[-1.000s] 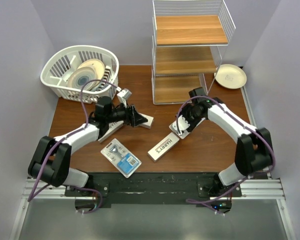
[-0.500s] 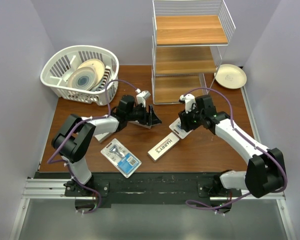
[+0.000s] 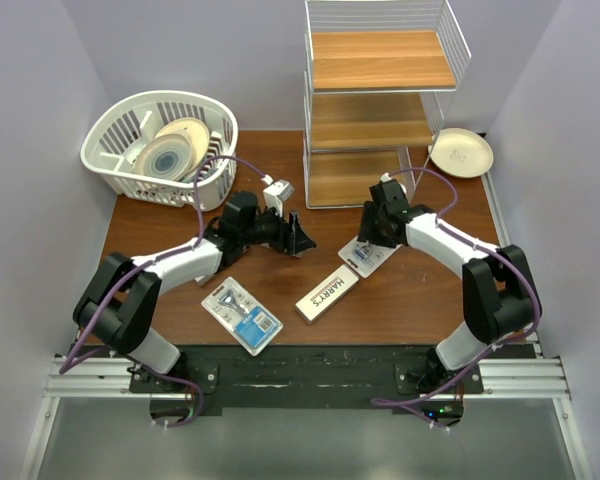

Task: Place and organize the shaving razors onto the shelf

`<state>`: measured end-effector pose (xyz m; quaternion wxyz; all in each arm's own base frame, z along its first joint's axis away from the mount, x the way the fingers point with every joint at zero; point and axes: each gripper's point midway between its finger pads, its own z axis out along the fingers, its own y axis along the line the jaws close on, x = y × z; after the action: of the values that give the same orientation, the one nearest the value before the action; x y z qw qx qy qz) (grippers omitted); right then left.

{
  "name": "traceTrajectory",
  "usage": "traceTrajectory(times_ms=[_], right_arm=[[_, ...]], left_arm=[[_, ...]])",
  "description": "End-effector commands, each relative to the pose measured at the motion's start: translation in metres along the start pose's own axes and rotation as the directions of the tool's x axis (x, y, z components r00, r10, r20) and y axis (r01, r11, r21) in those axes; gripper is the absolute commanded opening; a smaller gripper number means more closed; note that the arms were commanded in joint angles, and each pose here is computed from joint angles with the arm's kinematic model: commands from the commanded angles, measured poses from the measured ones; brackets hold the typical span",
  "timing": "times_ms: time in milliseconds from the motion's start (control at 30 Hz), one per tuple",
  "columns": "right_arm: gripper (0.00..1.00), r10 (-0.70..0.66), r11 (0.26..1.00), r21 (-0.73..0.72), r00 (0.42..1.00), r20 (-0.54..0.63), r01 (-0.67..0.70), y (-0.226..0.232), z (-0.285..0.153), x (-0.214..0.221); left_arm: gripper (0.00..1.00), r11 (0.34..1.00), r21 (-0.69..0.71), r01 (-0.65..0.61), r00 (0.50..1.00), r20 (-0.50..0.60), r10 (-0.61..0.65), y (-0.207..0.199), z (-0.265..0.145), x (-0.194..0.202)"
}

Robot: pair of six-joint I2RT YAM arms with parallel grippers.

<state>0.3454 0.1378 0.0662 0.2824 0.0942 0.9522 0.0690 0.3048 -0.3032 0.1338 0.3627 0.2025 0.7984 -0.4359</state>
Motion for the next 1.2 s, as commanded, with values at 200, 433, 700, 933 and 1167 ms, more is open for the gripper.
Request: traceTrajectory(times_ms=[200,433,700,933,1167], right_arm=[[0.47,0.126,0.978,0.162,0.99,0.061,-0.135,-0.028,0.026,-0.001],[0.42,0.078,0.975,0.201,0.994,0.077,-0.092,-0.04,0.038,-0.003],[0.3,0.091,0.977,0.187,0.992,0.085,-0.106,-0.033,0.044,-0.008],[0.12,-0.064,0.992,0.113,0.995,0.076,0.055,-0.026,0.028,-0.013],[0.0,-0.168,0.985,0.071,0.971,0.172,0.157,-0.016,0.012,-0.04]], left_arm=[[0.66,0.998,-0.034,-0.05,0.998,0.045,0.052,0.014,-0.009,-0.015],[0.67,0.997,-0.053,-0.051,0.996,0.073,0.055,0.021,-0.019,-0.019],[0.68,0.997,-0.062,-0.045,0.995,0.092,0.05,0.027,-0.024,-0.026],[0.68,0.997,-0.062,-0.043,0.994,0.1,0.049,0.027,-0.025,-0.028],[0.68,0.998,-0.053,-0.027,0.994,0.101,0.032,0.027,-0.022,-0.028]])
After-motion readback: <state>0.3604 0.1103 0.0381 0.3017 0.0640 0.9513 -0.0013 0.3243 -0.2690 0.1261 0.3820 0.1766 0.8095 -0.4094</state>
